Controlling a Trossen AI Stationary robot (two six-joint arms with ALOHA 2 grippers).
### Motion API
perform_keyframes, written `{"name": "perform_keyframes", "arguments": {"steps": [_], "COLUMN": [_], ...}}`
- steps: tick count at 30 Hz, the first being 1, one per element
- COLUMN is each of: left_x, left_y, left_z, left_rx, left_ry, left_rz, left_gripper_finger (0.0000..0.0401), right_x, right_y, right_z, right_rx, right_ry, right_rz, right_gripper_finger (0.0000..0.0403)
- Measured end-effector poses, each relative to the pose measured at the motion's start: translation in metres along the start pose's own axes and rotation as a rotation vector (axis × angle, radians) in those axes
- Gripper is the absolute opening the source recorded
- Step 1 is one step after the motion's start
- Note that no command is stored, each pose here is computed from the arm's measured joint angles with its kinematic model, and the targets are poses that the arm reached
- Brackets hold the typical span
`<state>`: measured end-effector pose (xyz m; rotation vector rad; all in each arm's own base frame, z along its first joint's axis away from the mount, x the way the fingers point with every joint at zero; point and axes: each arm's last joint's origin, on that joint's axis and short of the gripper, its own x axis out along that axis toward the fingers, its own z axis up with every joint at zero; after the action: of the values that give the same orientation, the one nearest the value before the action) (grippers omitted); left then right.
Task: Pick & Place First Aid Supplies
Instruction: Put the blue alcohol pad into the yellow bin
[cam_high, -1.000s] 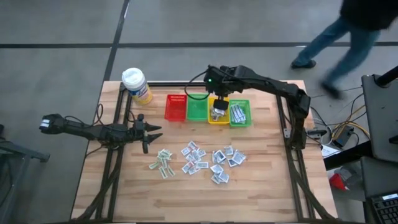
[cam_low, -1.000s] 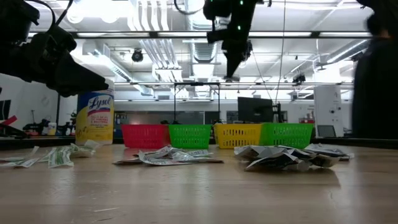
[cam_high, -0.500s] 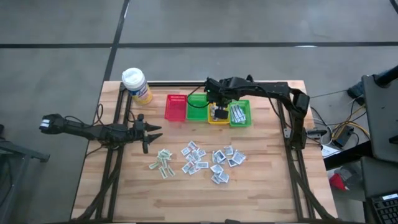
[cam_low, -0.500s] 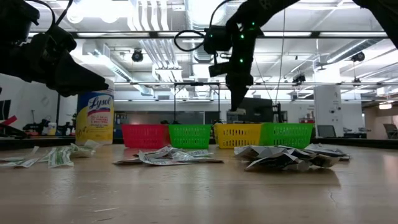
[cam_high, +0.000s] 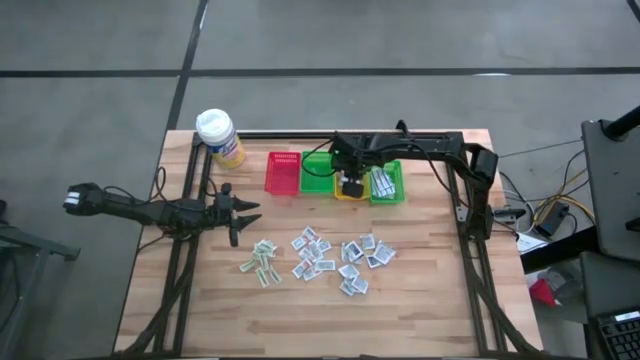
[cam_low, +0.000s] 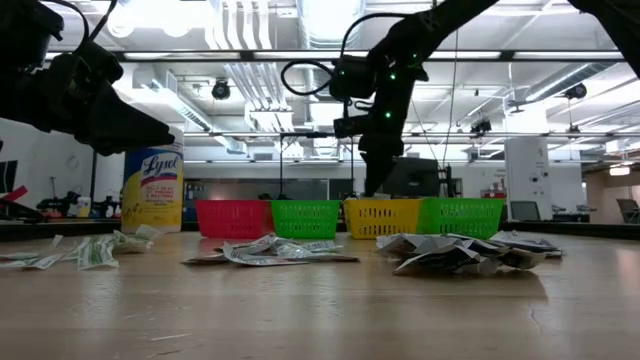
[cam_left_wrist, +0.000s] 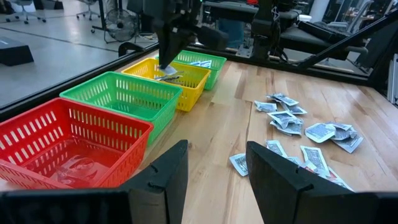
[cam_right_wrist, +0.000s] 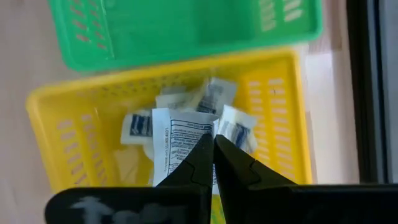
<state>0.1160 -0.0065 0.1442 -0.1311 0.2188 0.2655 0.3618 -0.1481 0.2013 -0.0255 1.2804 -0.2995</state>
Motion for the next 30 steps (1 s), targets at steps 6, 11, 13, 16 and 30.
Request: {"name": "perform_keyframes", "arguments": {"steps": [6,11,13,16,30], "left_x": [0.000,0.000,0.000,0.000,0.000], "left_y": [0.000,0.000,0.000,0.000,0.000], "left_z": [0.000,0.000,0.000,0.000,0.000], "left_rx": [0.000,0.000,0.000,0.000,-0.001], "left_ry": [0.000,0.000,0.000,0.000,0.000], "left_rz": [0.000,0.000,0.000,0.000,0.000], "left_gripper_finger": [0.0158,0.0158,0.0158,0.0158,0.0158], "right_x": [0.002,0.002,0.002,0.002,0.004], "right_y": [0.000,0.000,0.000,-0.001,-0.019], "right_z": [-0.001,-0.001,-0.001,-0.001,-0.006], "right_rx": [0.000,0.002,0.002,0.002,0.072], "right_ry": [0.000,-0.003,-0.002,-0.003,0.006], "right_rz": [0.003,-0.005,-0.006,-0.007,-0.022], "right_gripper_finger": [0.0008,0.0008,0.0009,0.0009,0.0124]}}
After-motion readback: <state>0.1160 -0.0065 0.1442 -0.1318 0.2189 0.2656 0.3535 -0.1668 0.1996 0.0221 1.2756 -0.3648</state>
